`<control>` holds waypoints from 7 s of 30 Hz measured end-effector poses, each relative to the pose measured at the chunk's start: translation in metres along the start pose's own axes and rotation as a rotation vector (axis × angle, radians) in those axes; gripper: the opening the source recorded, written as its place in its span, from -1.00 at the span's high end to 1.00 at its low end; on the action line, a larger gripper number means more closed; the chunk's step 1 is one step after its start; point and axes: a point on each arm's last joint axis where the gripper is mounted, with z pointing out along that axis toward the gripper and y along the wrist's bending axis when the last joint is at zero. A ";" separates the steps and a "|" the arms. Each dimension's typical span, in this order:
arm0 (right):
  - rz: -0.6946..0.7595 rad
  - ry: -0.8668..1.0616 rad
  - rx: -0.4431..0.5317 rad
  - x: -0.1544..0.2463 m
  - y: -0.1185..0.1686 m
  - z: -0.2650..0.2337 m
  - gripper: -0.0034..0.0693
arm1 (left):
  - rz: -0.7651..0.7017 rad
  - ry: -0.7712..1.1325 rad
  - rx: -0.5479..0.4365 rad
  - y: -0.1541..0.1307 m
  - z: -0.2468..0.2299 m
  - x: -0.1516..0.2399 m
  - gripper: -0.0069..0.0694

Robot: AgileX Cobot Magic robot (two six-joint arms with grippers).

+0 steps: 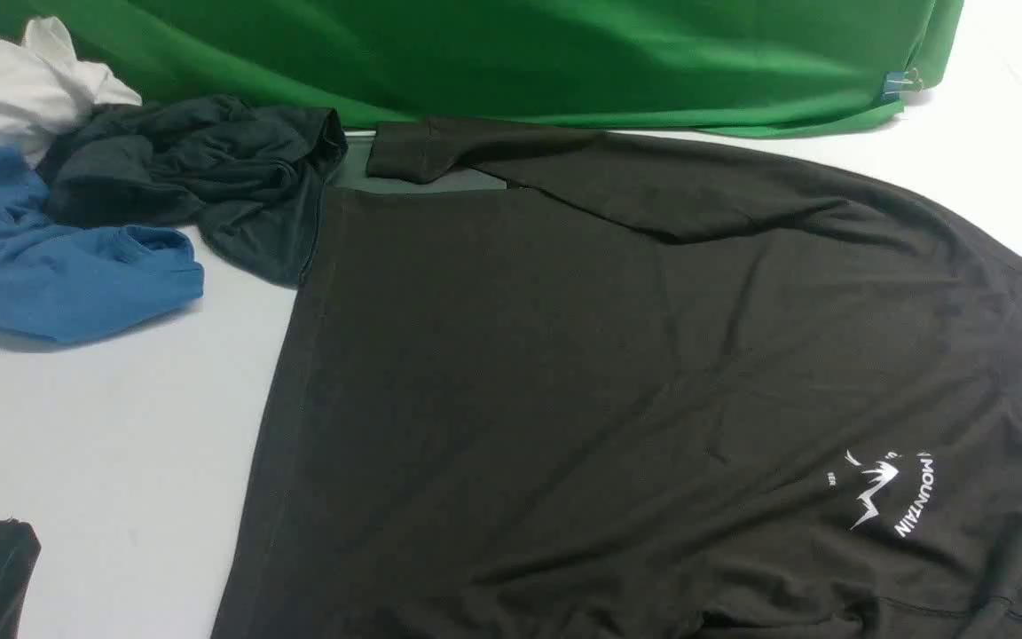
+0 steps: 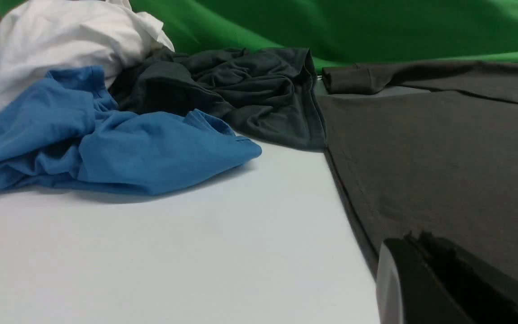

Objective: Fold a long-sleeved shirt on a white desktop.
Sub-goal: 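Grasp the left edge of the dark T-shirt lying flat on the table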

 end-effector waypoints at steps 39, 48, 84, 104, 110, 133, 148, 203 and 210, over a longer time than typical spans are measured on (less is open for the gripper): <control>0.000 0.000 0.000 0.000 0.000 0.000 0.24 | -0.154 -0.222 -0.026 0.004 -0.002 -0.020 0.76; 0.000 0.000 0.000 0.000 0.000 0.000 0.24 | -0.604 -0.434 -0.008 0.012 -0.008 -0.036 0.76; 0.000 0.000 0.000 0.000 0.000 0.000 0.24 | 0.519 0.764 1.001 -0.100 0.034 -0.087 0.76; 0.655 -0.213 -0.066 -0.020 -0.001 -0.002 0.24 | 0.668 0.802 1.145 -0.103 0.018 -0.081 0.76; 0.822 -0.302 -0.107 -0.028 -0.002 -0.004 0.24 | 0.742 0.816 1.212 -0.112 0.013 -0.076 0.76; -0.081 0.383 -0.662 -0.110 0.061 -0.006 0.25 | 1.167 0.987 1.322 -0.153 0.019 0.001 -0.36; -0.118 0.352 -0.643 -0.111 0.060 -0.003 0.25 | 1.267 0.938 1.209 -0.149 0.034 0.024 -0.14; -1.069 0.880 -1.010 0.016 0.127 0.033 -0.51 | 0.967 0.761 1.128 -0.140 0.010 -0.095 0.75; -1.147 0.924 -1.009 0.028 0.129 0.038 -0.51 | 0.944 0.699 1.101 -0.130 0.005 -0.104 0.75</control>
